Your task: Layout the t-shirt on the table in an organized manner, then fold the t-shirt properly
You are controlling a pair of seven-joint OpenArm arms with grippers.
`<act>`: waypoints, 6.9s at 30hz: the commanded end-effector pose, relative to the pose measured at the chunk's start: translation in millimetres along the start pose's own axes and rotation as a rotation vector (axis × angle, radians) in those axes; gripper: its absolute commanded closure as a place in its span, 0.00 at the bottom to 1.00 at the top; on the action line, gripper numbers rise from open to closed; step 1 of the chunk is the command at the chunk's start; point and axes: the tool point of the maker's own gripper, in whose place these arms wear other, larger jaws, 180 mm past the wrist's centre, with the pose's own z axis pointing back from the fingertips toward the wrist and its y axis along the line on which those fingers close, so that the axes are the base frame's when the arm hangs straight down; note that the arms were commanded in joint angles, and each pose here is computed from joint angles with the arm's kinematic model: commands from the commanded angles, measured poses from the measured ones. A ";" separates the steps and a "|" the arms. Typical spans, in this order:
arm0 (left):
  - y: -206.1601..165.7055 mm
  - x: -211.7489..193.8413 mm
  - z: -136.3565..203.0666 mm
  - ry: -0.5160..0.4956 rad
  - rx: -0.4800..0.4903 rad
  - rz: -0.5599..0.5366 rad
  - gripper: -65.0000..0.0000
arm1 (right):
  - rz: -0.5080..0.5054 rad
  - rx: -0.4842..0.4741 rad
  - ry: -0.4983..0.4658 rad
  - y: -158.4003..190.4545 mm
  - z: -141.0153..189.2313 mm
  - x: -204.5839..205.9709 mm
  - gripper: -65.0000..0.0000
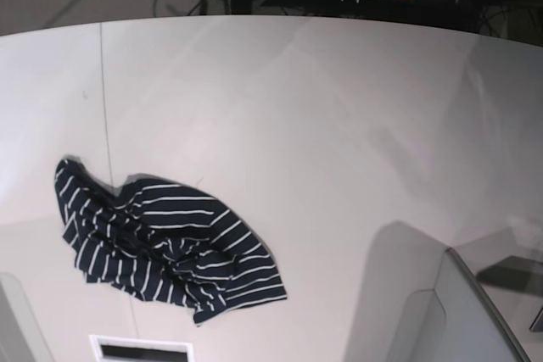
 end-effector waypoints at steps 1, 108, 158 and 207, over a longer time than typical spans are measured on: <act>3.6 -3.4 0.5 0.003 0.008 -0.001 1.00 | 0.001 0.001 0.006 -0.7 -0.1 -2.9 1.00; 51.5 271.8 269.1 -0.844 -0.013 -0.033 1.00 | -0.430 0.528 -0.767 -30.9 239.0 333.0 1.00; -197.1 447.4 169.9 -0.951 -0.315 -0.409 1.00 | -0.239 0.419 -0.358 -28.7 218.2 176.6 1.00; 45.8 314.8 232.0 -0.913 0.039 -0.068 1.00 | 0.023 0.437 -0.384 40.7 229.6 299.7 1.00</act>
